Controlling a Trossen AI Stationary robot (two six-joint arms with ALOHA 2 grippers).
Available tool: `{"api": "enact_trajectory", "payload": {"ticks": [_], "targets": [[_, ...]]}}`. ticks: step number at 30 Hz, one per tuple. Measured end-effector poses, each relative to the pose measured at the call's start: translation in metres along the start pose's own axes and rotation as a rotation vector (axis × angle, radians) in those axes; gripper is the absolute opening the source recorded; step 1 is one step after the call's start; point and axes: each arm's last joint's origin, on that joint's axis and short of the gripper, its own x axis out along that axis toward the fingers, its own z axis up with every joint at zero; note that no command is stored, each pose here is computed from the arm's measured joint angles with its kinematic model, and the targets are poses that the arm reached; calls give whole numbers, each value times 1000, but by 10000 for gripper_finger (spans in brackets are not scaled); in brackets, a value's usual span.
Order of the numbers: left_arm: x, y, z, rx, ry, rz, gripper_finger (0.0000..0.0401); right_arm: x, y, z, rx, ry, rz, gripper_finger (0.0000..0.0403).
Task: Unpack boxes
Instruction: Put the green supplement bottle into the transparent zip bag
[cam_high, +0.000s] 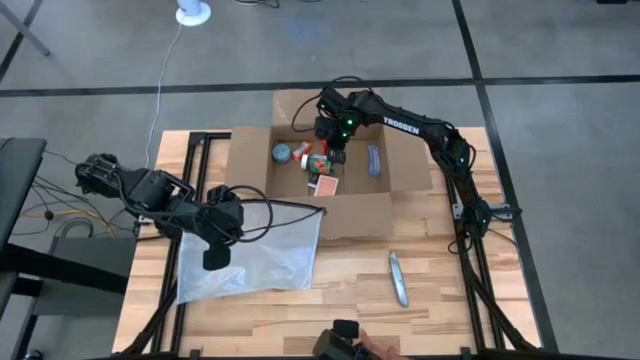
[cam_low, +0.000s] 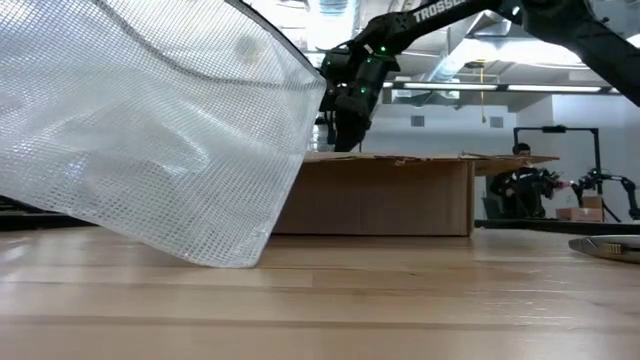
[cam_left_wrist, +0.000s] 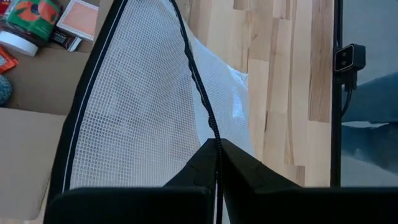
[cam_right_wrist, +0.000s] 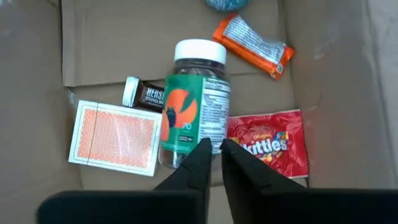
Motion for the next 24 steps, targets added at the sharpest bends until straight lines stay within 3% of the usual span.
{"api": "enact_trajectory", "payload": {"ticks": [7, 14, 18, 24], "targets": [[0, 2, -2, -25, 24, 16, 0, 6, -3, -4, 90, 3, 0, 213], [0, 3, -4, -40, 42, 30, 0, 24, 0, -8, 102, 53, -144, 357], [0, 3, -4, -40, 42, 30, 0, 31, 4, -9, 100, 44, -148, 395], [0, 3, -4, -37, 42, 30, 0, 47, 24, -5, 5, 18, -89, 382]]}}
